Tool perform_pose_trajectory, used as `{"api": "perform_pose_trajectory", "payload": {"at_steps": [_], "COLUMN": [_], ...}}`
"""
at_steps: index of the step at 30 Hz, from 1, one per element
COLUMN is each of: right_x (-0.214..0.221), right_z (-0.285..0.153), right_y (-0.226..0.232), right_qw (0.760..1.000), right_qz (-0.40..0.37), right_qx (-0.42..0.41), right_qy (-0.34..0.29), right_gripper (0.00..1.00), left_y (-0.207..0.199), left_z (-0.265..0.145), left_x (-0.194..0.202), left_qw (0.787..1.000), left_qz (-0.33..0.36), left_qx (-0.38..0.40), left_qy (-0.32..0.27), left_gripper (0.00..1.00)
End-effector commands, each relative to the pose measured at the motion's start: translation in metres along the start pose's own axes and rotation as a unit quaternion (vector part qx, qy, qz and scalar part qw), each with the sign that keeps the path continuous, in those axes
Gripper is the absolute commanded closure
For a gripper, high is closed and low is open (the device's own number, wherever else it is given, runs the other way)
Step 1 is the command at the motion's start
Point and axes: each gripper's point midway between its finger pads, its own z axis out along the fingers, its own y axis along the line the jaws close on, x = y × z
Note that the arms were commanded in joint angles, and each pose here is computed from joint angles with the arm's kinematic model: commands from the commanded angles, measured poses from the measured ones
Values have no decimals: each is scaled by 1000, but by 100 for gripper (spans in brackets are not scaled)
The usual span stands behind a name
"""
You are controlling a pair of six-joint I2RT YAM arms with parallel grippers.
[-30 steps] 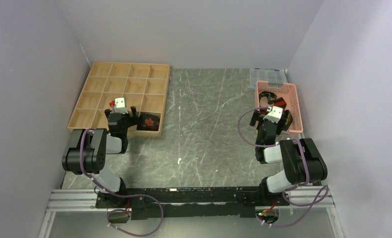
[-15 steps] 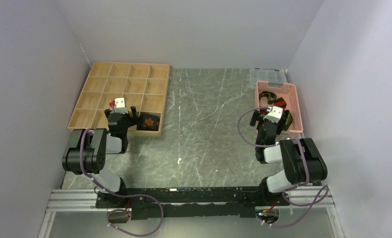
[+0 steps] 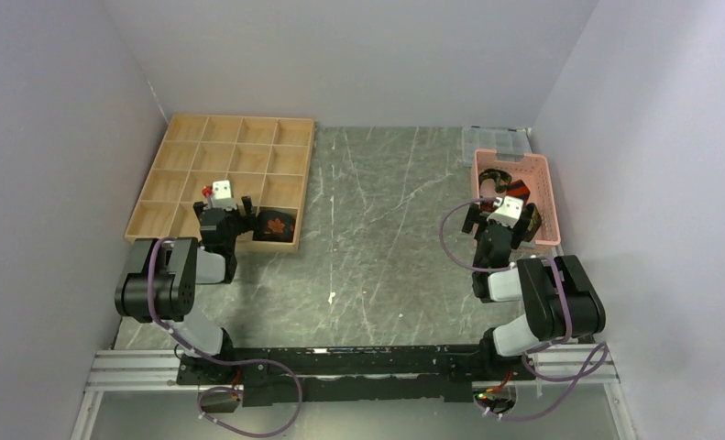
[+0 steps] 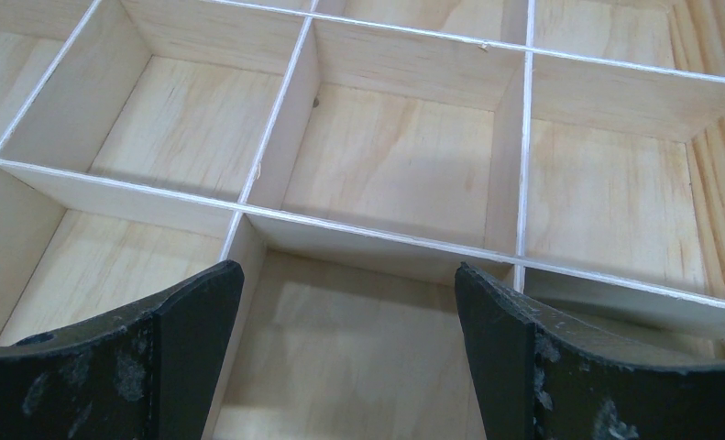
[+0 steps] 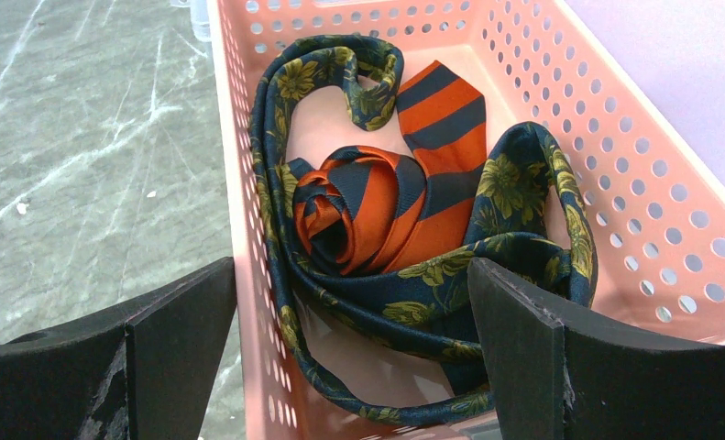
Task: Roll the ties
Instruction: Reset both arms
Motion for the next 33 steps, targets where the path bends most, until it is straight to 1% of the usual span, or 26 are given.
{"api": "perform_pose_trajectory", "payload": {"at_steps": [1,6,33], "right_x": [-14,-13,-13], "right_z": [5,5,5], "right_y": [1,1,1], "right_qw": [999,999,999], "right_qz": [27,27,27], "right_qx": [2,3,2], "right_qy": [-23,-22,-22], "right_gripper": [0,0,0], "left_y": [21,11,11], "left_z": [1,2,2], "left_x": [7,8,8], "left_qw": [999,1000,1000], "left_qz": [-1,10,10], "left_qx": [-42,-12,-13], "left_qy": [14,19,17], "left_gripper": [6,6,6]}}
